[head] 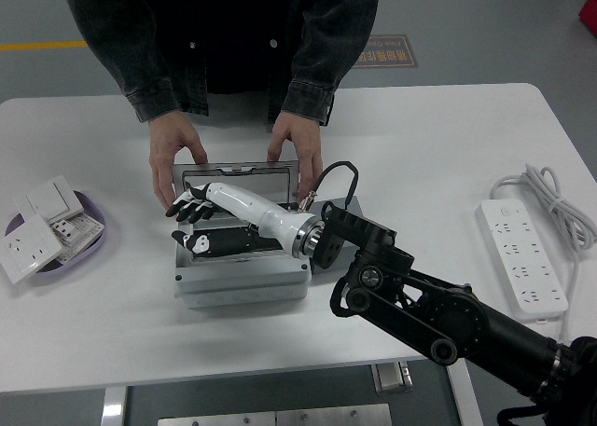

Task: Pick up the cylinder from the cube,place it in the box,flap close box

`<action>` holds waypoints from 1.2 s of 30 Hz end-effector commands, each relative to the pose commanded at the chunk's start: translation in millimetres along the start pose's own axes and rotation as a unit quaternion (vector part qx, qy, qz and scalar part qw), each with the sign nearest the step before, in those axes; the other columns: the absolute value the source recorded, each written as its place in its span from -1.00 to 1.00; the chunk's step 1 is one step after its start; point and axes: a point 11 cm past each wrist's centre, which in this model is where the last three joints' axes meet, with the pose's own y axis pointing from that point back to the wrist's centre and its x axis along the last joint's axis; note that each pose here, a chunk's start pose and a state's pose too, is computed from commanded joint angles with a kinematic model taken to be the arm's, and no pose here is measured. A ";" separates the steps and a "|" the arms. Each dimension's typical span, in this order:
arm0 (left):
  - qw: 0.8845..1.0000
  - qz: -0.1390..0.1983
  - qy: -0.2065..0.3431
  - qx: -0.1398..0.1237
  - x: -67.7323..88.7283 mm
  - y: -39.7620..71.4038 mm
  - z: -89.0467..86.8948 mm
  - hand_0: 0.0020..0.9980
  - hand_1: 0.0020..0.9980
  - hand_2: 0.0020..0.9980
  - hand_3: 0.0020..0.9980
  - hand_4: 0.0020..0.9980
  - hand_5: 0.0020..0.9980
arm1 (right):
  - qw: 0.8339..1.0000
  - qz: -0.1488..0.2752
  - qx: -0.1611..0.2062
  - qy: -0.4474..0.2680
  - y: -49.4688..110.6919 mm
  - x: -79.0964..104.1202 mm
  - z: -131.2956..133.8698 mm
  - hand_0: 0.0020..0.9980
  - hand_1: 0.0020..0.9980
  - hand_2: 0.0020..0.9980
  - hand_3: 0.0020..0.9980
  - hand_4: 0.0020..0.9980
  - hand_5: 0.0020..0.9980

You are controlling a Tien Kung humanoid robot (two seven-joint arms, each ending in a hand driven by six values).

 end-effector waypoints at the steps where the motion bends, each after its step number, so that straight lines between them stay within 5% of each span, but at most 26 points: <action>1: 1.000 0.000 0.000 0.000 0.1 0.0 0.3 0.28 0.36 0.36 0.48 0.64 -0.36 | 1.000 0.008 0.004 -0.010 0.1 8.3 -2.5 0.26 0.30 0.33 0.38 0.20 -0.20; 18: 1.000 -0.001 -0.007 -0.004 0.4 0.1 6.6 0.28 0.36 0.36 0.48 0.64 -0.36 | 0.995 0.085 -0.036 0.023 -5.4 94.5 20.3 0.23 0.28 0.32 0.38 0.21 -0.21; 28: 1.000 -0.001 -0.008 -0.006 0.3 0.1 8.7 0.28 0.36 0.36 0.48 0.64 -0.35 | 0.993 0.058 -0.075 0.063 1.0 88.1 41.4 0.22 0.27 0.31 0.38 0.22 -0.20; 36: 1.000 -0.002 -0.006 -0.007 -0.3 0.0 8.4 0.28 0.36 0.36 0.48 0.64 -0.36 | 0.989 0.044 -0.079 0.114 21.1 96.8 37.3 0.21 0.27 0.31 0.38 0.25 -0.17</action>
